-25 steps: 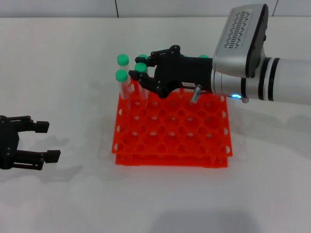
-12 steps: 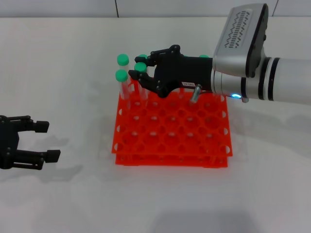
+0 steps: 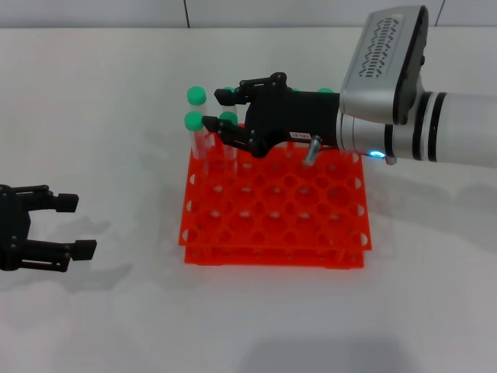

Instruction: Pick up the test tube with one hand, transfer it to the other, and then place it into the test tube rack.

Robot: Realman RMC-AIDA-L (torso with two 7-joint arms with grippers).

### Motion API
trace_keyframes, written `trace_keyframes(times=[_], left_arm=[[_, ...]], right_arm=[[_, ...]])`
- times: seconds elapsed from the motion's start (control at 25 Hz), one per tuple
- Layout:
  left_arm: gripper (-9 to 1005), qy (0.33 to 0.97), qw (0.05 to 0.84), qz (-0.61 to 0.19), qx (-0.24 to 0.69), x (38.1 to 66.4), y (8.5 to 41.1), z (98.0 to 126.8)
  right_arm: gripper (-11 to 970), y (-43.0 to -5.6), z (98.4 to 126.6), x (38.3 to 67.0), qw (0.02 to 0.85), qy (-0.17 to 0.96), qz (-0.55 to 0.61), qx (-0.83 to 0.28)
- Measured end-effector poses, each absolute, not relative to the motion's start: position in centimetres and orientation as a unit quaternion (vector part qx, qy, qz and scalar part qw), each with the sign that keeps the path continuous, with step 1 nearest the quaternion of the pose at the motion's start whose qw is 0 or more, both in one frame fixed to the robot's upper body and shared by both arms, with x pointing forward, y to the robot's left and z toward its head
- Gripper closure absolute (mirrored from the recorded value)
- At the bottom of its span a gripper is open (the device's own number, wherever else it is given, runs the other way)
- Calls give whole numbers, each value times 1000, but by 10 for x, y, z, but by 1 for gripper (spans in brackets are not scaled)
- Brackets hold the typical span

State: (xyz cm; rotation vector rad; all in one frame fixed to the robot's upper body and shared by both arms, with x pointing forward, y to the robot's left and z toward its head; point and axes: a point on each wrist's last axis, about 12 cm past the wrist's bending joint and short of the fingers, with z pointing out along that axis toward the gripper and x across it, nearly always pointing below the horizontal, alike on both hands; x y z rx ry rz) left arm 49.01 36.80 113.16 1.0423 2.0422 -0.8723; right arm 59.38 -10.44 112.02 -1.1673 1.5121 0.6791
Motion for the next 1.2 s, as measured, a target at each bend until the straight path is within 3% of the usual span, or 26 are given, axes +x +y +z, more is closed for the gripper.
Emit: trace_keyframes(times=[0.12,0.44,0.6,0.88,1.2], left_arm=[[108,784,337,-335,400,490,368,1132],[108,782,339,-335,402,490,368,1132],[108,778,349,-334,401,488,371,1133],[108,775,370,-334,389,486,374,1134],[108,766,387,-345,380,485,372,1136]], right_arm=[[578,-105,1121,594,531,632,285,-487],[384,-108,1125,589,539,624,292,-484],[367,-116,1130,583,554,617,292,-477],[338,-149,1132,580,555,630,314,-444],[208,-190,1130,575,532,653,328,-427]])
